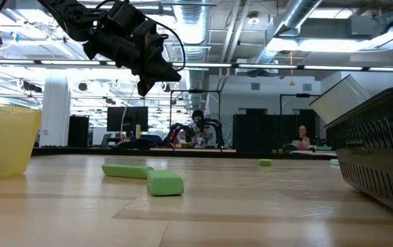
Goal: Pick & Place School Supplies
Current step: Put the green eraser into the right black bin
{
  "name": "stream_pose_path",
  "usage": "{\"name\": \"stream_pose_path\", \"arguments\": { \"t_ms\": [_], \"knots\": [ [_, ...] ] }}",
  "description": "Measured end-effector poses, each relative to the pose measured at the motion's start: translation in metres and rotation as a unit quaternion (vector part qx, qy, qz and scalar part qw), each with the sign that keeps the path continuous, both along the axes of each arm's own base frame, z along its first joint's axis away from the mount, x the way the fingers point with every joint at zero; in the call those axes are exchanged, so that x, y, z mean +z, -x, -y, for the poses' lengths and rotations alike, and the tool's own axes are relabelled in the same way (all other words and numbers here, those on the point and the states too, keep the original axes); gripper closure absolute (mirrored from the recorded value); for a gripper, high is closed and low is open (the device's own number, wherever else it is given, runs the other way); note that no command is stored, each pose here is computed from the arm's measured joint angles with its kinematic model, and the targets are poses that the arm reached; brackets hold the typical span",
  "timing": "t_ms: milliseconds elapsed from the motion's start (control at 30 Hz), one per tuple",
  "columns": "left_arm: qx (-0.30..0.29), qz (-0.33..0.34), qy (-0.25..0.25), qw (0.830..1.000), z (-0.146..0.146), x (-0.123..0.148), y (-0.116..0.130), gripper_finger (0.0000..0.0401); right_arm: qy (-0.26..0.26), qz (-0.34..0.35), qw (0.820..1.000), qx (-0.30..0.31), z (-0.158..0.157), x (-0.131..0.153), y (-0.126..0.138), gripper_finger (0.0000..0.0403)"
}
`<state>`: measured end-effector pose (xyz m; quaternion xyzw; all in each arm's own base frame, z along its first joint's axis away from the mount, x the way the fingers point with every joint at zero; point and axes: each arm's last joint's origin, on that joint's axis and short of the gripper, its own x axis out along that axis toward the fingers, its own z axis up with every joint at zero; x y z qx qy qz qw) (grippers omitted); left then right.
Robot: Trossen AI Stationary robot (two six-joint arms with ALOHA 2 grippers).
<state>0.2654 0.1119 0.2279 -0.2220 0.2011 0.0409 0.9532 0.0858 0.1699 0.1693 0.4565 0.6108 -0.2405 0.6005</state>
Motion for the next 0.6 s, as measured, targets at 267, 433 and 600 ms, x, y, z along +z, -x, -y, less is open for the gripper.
{"name": "stream_pose_path", "arguments": {
  "t_ms": [267, 433, 600],
  "knots": [
    [-0.002, 0.005, -0.001, 1.000, 0.000, 0.001, 0.000, 0.0398, -0.015, 0.100, 0.994, -0.029, 0.029, 0.031, -0.002, 0.0175],
    [0.001, 0.008, 0.006, 1.000, 0.000, 0.001, -0.001, 0.0398, 0.008, 0.184, 0.981, -0.068, 0.055, 0.047, -0.003, 0.0186],
    [0.013, 0.008, 0.034, 0.999, 0.000, 0.001, -0.001, 0.0398, 0.008, 0.240, 0.967, -0.089, 0.069, 0.058, -0.007, 0.0192]
  ]
}}
